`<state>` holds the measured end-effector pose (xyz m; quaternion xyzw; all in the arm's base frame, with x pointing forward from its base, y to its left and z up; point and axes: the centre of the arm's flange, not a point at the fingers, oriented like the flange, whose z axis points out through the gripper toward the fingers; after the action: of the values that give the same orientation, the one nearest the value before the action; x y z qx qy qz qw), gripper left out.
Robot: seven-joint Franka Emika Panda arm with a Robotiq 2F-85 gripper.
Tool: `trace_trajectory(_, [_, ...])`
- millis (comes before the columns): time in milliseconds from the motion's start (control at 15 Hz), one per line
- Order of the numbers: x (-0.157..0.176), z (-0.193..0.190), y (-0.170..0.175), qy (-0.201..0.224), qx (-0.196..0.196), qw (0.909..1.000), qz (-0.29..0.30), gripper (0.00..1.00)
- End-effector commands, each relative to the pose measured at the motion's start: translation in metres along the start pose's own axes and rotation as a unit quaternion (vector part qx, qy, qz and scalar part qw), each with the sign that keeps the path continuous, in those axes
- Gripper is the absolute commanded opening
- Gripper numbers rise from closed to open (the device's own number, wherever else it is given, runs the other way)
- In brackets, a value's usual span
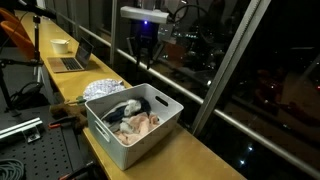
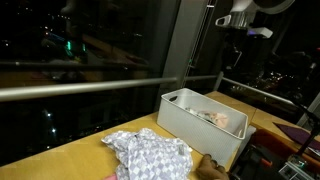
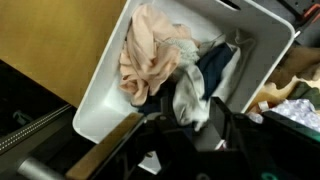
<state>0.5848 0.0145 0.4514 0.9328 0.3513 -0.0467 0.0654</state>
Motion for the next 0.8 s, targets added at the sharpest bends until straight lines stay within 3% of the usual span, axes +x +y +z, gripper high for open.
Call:
trace_trajectory(0, [0.012, 0.032, 0.022, -0.022, -0.007, 0.9997, -0.013, 0.75])
trace_trajectory(200, [0.052, 0.057, 0.001, -0.019, 0.001, 0.9991, -0.037, 0.99])
trace_trajectory(533, [0.143, 0.096, -0.093, -0.027, 0.021, 0.9961, -0.081, 1.00])
trace_trajectory(733, [0.177, 0.122, -0.141, -0.034, 0.034, 0.9940, -0.099, 1.00])
